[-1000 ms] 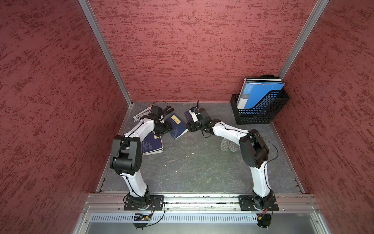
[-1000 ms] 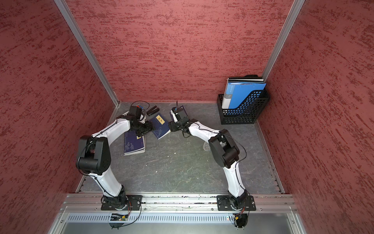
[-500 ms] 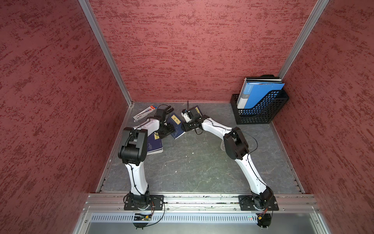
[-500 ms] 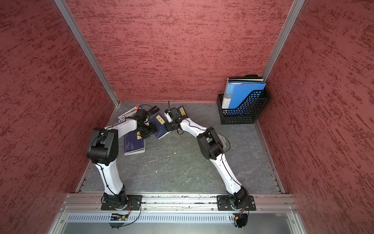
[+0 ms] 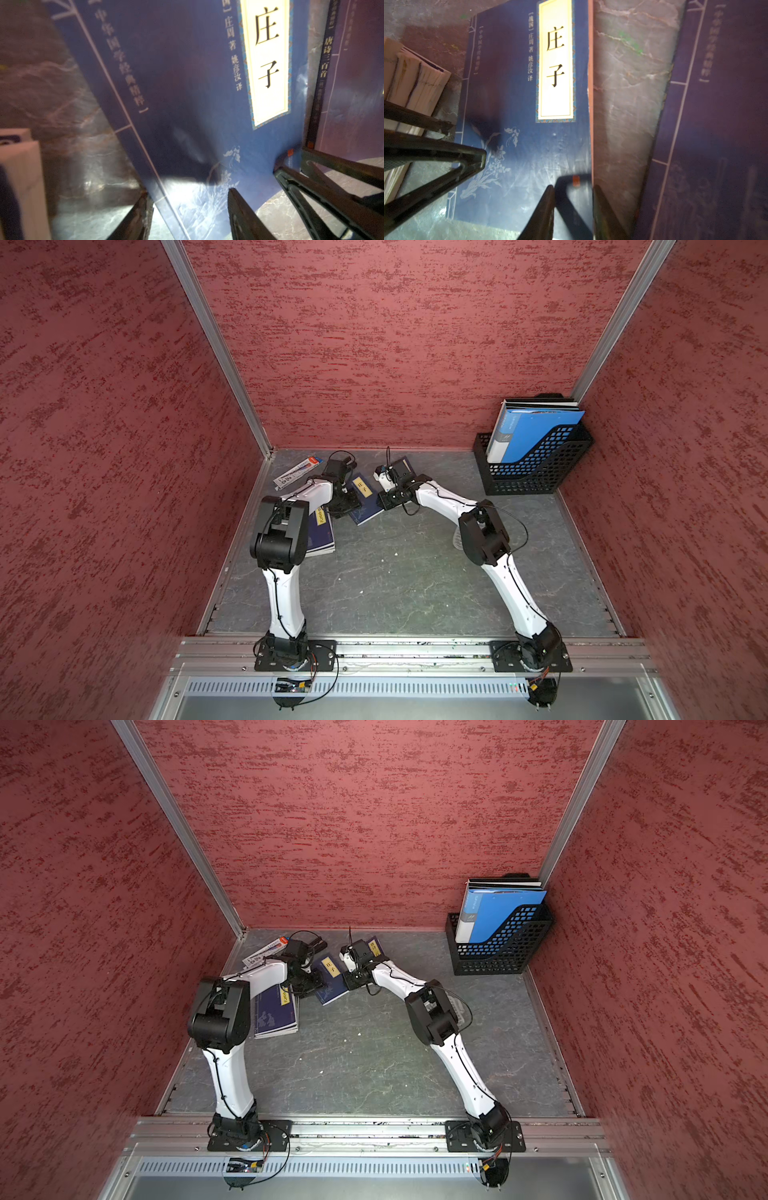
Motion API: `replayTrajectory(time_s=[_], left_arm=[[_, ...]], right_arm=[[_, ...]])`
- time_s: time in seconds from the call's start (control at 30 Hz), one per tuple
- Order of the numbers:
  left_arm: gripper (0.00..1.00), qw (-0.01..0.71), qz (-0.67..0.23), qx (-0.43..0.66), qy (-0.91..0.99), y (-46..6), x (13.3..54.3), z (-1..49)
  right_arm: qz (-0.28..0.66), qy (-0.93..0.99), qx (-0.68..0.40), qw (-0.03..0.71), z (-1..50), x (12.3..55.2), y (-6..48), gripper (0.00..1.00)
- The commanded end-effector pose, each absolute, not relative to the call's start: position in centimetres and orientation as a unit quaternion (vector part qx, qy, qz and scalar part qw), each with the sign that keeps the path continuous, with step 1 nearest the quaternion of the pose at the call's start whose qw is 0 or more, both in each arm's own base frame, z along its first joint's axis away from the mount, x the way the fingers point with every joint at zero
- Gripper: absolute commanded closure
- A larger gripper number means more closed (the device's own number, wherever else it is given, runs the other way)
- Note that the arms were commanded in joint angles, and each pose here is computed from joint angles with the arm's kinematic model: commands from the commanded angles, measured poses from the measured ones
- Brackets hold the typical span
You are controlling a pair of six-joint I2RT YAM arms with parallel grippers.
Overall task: Wipe the cover of the book
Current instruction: Move the book to the center of the board.
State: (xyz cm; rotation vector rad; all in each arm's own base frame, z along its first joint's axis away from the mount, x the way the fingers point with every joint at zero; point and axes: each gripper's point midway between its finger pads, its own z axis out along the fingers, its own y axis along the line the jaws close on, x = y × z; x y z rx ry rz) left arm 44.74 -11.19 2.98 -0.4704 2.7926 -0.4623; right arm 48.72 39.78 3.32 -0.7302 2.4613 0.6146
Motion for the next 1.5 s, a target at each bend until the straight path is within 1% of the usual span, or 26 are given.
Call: replayTrajectory(time_s=[0.0, 0.2, 0.4, 0.53, 0.77, 0.87, 0.97, 1.07, 1.13, 1.23, 1.3, 1.4, 1.43, 1.47], left_arm=[[0.49, 0.108, -0.178, -0.148, 0.967, -13.0, 43.5, 1.3], [0.52, 0.096, -0.19, -0.134, 0.968, -14.7, 41.1, 0.7], [0.62, 0.087, -0.198, -0.112, 0.97, -16.8, 37.3, 0.6], [0.63, 0.081, -0.203, -0.093, 0.971, -18.5, 33.9, 0.9], [0.63, 0.072, -0.193, -0.033, 0.978, -22.1, 27.2, 2.1], [0.63, 0.07, -0.19, -0.009, 0.979, -23.7, 25.3, 2.4], [0.63, 0.075, -0.189, 0.01, 0.979, -25.0, 24.4, 2.9], [0.63, 0.077, -0.189, 0.024, 0.979, -25.9, 24.0, 3.3], [0.63, 0.077, -0.19, 0.028, 0.978, -26.3, 24.0, 3.6], [0.62, 0.077, -0.191, 0.035, 0.978, -26.4, 24.0, 4.1], [0.57, 0.082, -0.187, 0.038, 0.978, -26.1, 24.1, 4.5], [0.48, 0.096, -0.164, 0.033, 0.981, -24.6, 24.5, 4.7], [0.46, 0.101, -0.157, 0.03, 0.982, -24.0, 24.7, 4.9], [0.44, 0.104, -0.153, 0.027, 0.982, -23.4, 24.8, 5.0]], right_arm=[[0.24, 0.908, -0.28, 0.197, 1.7, 45.5, 39.7, 0.73], [0.252, 0.907, -0.281, 0.186, 1.6, 42.2, 39.0, 0.75], [0.261, 0.908, -0.274, 0.182, 2.1, 37.8, 38.0, 0.76], [0.267, 0.91, -0.258, 0.186, 3.1, 34.4, 36.8, 0.76], [0.273, 0.918, -0.222, 0.182, 4.5, 26.6, 33.7, 0.76], [0.263, 0.927, -0.203, 0.173, 4.3, 23.7, 31.9, 0.76], [0.253, 0.936, -0.177, 0.171, 4.3, 21.9, 29.8, 0.76], [0.237, 0.942, -0.15, 0.187, 4.8, 21.4, 27.7, 0.75], [0.219, 0.943, -0.137, 0.209, 5.9, 21.7, 26.5, 0.73], [0.19, 0.944, -0.121, 0.241, 8.1, 22.9, 25.0, 0.64], [0.165, 0.945, -0.11, 0.261, 9.5, 23.9, 23.7, 0.61], [0.115, 0.947, -0.075, 0.292, 11.1, 26.1, 20.7, 0.6], [0.101, 0.947, -0.062, 0.3, 11.4, 26.8, 19.7, 0.57], [0.084, 0.947, -0.047, 0.308, 11.8, 27.5, 18.3, 0.52]])
